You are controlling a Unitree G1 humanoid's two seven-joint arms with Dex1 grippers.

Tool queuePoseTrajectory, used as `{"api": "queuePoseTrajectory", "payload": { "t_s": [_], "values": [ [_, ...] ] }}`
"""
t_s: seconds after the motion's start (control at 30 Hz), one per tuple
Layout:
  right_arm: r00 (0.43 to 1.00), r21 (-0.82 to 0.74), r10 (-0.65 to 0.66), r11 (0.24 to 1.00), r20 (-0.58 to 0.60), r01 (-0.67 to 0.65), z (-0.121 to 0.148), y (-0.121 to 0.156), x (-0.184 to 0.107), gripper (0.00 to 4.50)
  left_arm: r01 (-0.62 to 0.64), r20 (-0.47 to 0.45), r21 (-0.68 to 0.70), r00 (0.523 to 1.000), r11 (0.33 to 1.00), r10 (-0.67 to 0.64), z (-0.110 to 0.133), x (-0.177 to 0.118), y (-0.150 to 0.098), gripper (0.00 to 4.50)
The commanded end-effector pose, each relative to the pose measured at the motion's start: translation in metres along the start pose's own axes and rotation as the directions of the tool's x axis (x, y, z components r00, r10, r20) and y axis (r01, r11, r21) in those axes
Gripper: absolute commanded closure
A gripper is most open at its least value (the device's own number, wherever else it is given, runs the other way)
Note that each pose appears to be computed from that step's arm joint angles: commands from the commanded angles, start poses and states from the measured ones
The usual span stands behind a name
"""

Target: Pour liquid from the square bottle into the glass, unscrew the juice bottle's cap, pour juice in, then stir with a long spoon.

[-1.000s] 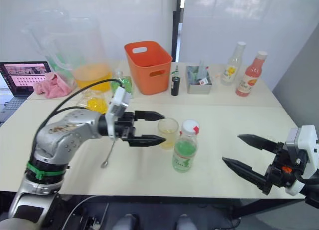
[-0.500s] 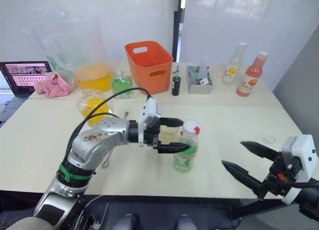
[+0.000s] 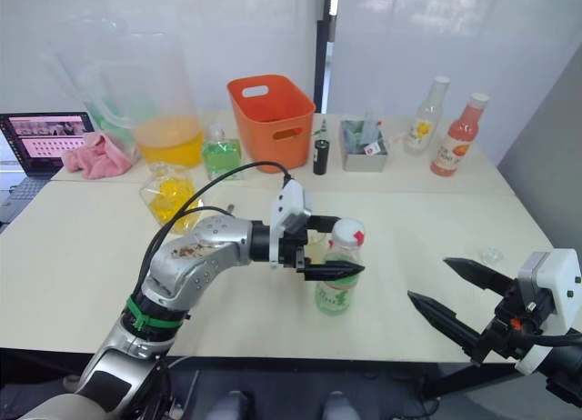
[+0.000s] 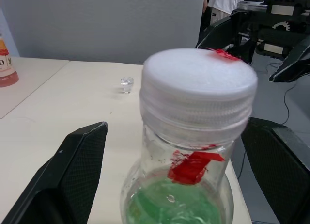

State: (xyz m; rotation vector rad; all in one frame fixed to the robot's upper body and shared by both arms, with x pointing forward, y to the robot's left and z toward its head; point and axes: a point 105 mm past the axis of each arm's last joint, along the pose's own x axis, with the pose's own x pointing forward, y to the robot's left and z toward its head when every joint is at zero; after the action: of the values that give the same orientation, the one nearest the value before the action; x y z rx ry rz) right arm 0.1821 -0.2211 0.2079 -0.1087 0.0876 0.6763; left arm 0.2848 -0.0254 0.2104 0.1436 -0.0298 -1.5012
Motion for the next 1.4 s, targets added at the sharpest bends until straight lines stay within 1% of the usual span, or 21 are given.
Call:
{"api": "queuePoseTrajectory", "payload": {
  "t_s": [0.03, 0.07, 0.1, 0.23, 0.27, 0.3, 0.33, 0.57, 0.67, 0.8, 0.9, 0.97, 1.1, 1.13, 1.27, 1.4],
  "values": [
    [0.999, -0.054, -0.013, 0.998, 0.030, 0.015, 0.009, -0.001, -0.002, 0.03, 0.002, 0.015, 0.030, 1.000, 1.000, -0.002, 0.009, 0.000, 0.001, 0.00],
    [0.999, -0.056, -0.014, 0.998, 0.030, 0.015, 0.009, -0.001, -0.002, 0.00, 0.001, 0.015, 0.031, 1.000, 1.000, -0.002, 0.009, 0.000, 0.001, 0.55],
    [0.999, -0.057, -0.013, 0.998, 0.030, 0.015, 0.009, -0.002, -0.002, 0.00, 0.001, 0.013, 0.032, 1.000, 0.999, -0.002, 0.009, 0.000, 0.001, 0.76],
    [1.000, -0.062, -0.011, 0.998, 0.025, 0.012, 0.008, -0.002, -0.002, 0.00, 0.005, -0.007, 0.039, 1.000, 0.999, -0.005, 0.004, -0.001, -0.001, 2.11],
    [1.000, -0.063, -0.010, 0.998, 0.024, 0.012, 0.008, -0.002, -0.001, 0.00, 0.007, -0.011, 0.039, 1.000, 0.999, -0.007, 0.003, -0.002, -0.001, 2.39],
    [1.000, -0.065, -0.009, 0.998, 0.023, 0.011, 0.008, -0.003, -0.001, 0.00, 0.008, -0.015, 0.038, 1.000, 0.999, -0.008, 0.002, -0.002, -0.002, 2.78],
    [1.000, -0.066, -0.008, 0.998, 0.022, 0.009, 0.008, -0.004, 0.000, 0.00, 0.011, -0.019, 0.036, 1.000, 0.999, -0.010, 0.000, -0.003, -0.002, 3.00],
    [1.000, -0.074, 0.012, 0.997, 0.024, -0.010, 0.010, -0.006, 0.008, 0.00, 0.025, -0.036, 0.046, 0.999, 0.999, -0.023, -0.011, -0.010, -0.006, 3.05],
    [0.999, -0.077, 0.026, 0.997, 0.033, -0.023, 0.012, -0.006, 0.013, 0.00, 0.033, -0.019, 0.041, 0.999, 0.999, -0.033, -0.014, -0.019, -0.006, 3.05],
    [0.997, -0.085, 0.056, 0.995, 0.047, -0.052, 0.015, -0.004, 0.019, 0.00, 0.040, -0.022, 0.051, 0.999, 0.998, -0.039, -0.016, -0.028, -0.005, 3.05],
    [0.993, -0.092, 0.098, 0.991, 0.062, -0.092, 0.021, 0.000, 0.025, 0.00, 0.031, -0.040, 0.065, 0.999, 0.997, -0.028, -0.017, -0.037, -0.002, 3.05],
    [0.986, -0.095, 0.150, 0.985, 0.080, -0.142, 0.028, 0.006, 0.033, 0.00, 0.027, -0.044, 0.063, 0.999, 0.998, -0.024, -0.017, -0.043, 0.000, 3.05],
    [0.947, -0.122, 0.298, 0.951, 0.120, -0.283, 0.050, 0.027, 0.056, 0.00, 0.013, -0.043, 0.065, 0.999, 0.998, -0.010, -0.013, -0.049, 0.000, 3.05],
    [0.940, -0.127, 0.318, 0.945, 0.122, -0.303, 0.053, 0.031, 0.059, 0.00, 0.011, -0.042, 0.066, 0.999, 0.998, -0.008, -0.012, -0.049, -0.001, 3.05],
    [0.912, -0.148, 0.385, 0.919, 0.144, -0.365, 0.068, 0.041, 0.069, 0.00, -0.008, -0.060, 0.078, 0.998, 0.997, 0.013, -0.007, -0.054, -0.002, 3.05],
    [0.899, -0.161, 0.414, 0.906, 0.146, -0.391, 0.074, 0.045, 0.073, 0.00, -0.022, -0.083, 0.088, 0.996, 0.996, 0.029, -0.002, -0.058, -0.004, 3.05]
  ]
}}
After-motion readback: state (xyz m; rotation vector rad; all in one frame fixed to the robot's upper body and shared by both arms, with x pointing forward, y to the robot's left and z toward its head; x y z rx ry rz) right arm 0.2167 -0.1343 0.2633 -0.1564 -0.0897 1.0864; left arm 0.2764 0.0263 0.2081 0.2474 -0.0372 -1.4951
